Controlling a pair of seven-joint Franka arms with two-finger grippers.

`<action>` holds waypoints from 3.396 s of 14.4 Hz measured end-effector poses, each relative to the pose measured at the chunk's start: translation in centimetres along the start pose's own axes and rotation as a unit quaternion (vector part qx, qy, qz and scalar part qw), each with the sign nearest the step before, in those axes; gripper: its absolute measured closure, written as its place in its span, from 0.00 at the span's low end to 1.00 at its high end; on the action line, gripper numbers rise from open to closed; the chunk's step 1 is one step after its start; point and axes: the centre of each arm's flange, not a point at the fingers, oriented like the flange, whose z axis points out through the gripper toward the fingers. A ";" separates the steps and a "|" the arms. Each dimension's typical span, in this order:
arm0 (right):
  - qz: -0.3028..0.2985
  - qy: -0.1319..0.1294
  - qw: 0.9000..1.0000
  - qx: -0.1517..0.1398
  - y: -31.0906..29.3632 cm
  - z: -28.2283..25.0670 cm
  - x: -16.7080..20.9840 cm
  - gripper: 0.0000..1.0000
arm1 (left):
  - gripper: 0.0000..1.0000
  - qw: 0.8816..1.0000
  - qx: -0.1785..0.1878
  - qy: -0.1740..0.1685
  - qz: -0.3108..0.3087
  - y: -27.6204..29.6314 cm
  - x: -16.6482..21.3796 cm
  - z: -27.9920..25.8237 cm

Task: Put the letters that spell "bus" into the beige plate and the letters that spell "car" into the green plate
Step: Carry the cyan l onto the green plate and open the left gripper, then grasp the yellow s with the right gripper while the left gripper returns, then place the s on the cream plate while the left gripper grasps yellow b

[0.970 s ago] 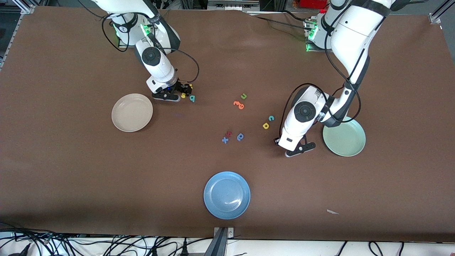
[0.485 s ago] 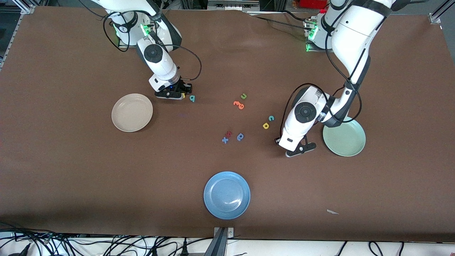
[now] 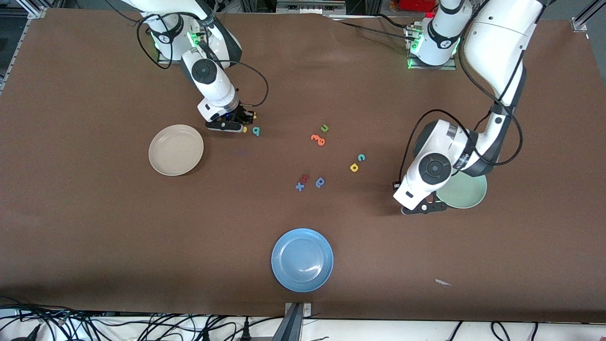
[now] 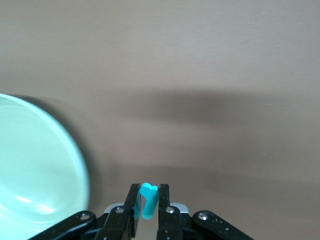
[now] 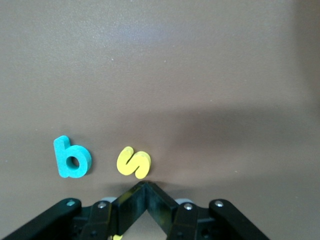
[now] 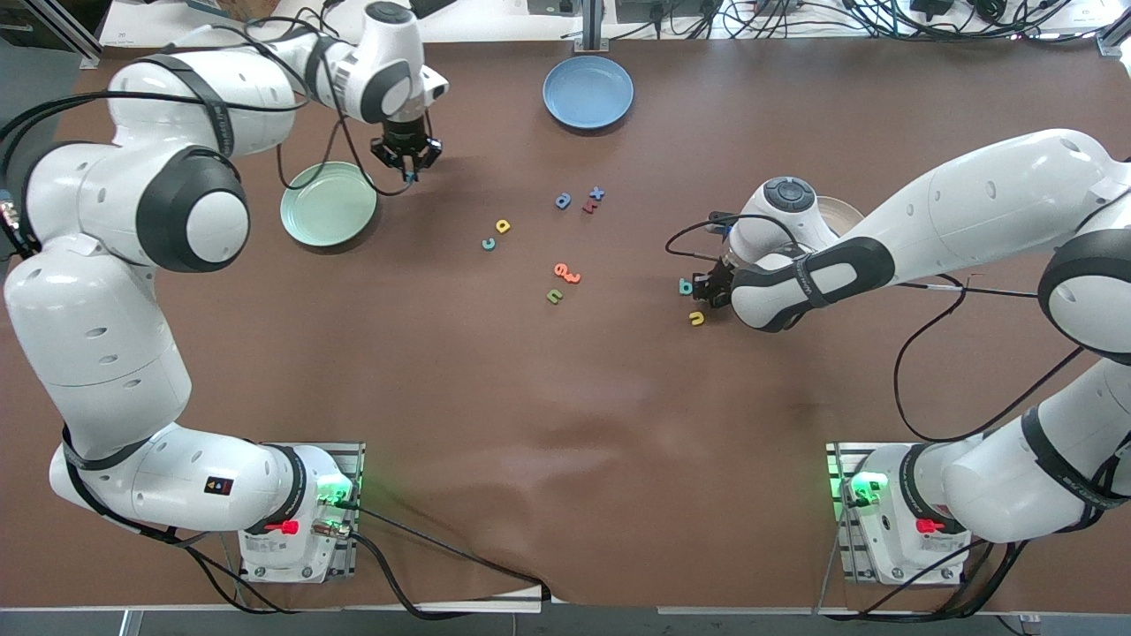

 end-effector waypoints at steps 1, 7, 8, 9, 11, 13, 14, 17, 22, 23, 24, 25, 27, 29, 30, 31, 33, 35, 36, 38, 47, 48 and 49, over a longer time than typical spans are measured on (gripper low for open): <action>0.000 0.001 1.000 0.000 0.0 -0.1 0.0 0.91 | 0.81 1.000 0.001 -0.005 0.015 -1.8 0.3 -0.4; 0.000 0.007 1.000 0.005 -0.3 -0.7 0.4 0.36 | 0.81 0.995 -0.008 -0.021 0.093 -11.0 0.6 0.4; 0.000 0.007 1.000 0.004 -0.3 -0.7 0.4 0.26 | 0.81 0.995 -0.011 -0.013 0.096 -11.8 0.1 0.7; -0.001 0.007 1.000 0.004 -0.3 -0.6 0.4 0.15 | 0.81 0.995 -0.014 -0.004 0.096 -12.4 -0.6 1.0; -0.003 0.008 1.000 0.005 -0.3 -0.3 0.4 0.00 | 0.81 0.995 -0.018 0.012 0.098 -13.2 -2.3 1.9; -0.007 0.008 1.000 0.007 -0.3 0.5 0.3 0.00 | 0.81 0.994 -0.024 0.026 0.106 -14.2 -4.0 3.1; -0.009 0.008 1.000 0.008 -0.3 0.9 0.2 0.00 | 0.81 0.993 -0.027 0.032 0.111 -15.0 -4.7 3.9; -0.014 0.010 1.000 0.007 -0.2 1.1 0.2 0.00 | 0.68 0.992 -0.033 0.041 0.118 -17.2 -5.7 5.2; -0.008 0.026 1.000 0.010 0.5 0.0 1.8 0.00 | 0.21 0.992 -0.053 0.055 0.097 -13.4 -6.1 3.3; -0.006 0.029 1.000 0.009 0.6 -0.5 2.3 0.00 | 0.10 0.993 -0.066 0.055 0.080 -11.3 -6.4 2.7; -0.005 0.030 1.000 0.007 0.7 -0.9 2.6 0.00 | 0.01 0.994 -0.074 0.056 0.064 -9.0 -6.9 2.1; -0.005 0.030 1.000 0.006 0.7 -1.1 2.8 0.00 | 0.00 0.994 -0.081 0.056 0.045 -6.5 -7.6 1.5; -0.004 0.025 1.000 0.002 0.8 -0.9 2.7 0.00 | 0.00 0.994 -0.090 0.054 0.010 -1.7 -9.3 0.6; -0.004 0.020 1.000 0.000 0.9 -0.3 2.5 0.00 | 0.00 0.994 -0.094 0.053 -0.010 3.3 -11.0 0.1; -0.004 0.017 1.000 -0.001 1.0 0.0 2.4 0.00 | 0.00 0.994 -0.097 0.052 -0.015 5.7 -11.7 -0.1; -0.004 0.015 1.000 -0.003 1.0 0.3 2.4 0.03 | 0.00 0.993 -0.101 0.053 -0.019 8.0 -12.1 -0.4; -0.005 0.014 1.000 -0.003 1.1 0.5 2.3 0.12 | 0.00 0.993 -0.109 0.048 -0.022 11.5 -12.3 -0.4; -0.006 0.014 1.000 -0.003 1.1 0.5 2.3 0.20 | 0.00 0.993 -0.111 0.036 -0.023 13.5 -11.9 0.2; -0.006 0.016 1.000 -0.002 1.0 0.4 2.3 0.25 | 0.00 0.993 -0.112 0.031 -0.023 14.0 -11.6 0.8; -0.009 0.021 1.000 0.003 0.7 0.1 2.3 0.48 | 0.00 0.993 -0.112 0.022 -0.022 14.6 -10.8 2.1; -0.011 0.027 1.000 0.006 0.4 -0.6 2.3 0.72 | 0.03 0.995 -0.101 -0.001 -0.016 17.4 -10.6 3.9; -0.011 0.028 1.000 0.006 0.4 -0.6 2.3 0.72 | 0.07 0.995 -0.101 -0.003 -0.016 17.5 -10.6 4.1; -0.012 0.027 1.000 0.006 0.4 -0.6 2.4 0.72 | 0.07 0.995 -0.100 -0.005 -0.017 17.5 -10.6 4.4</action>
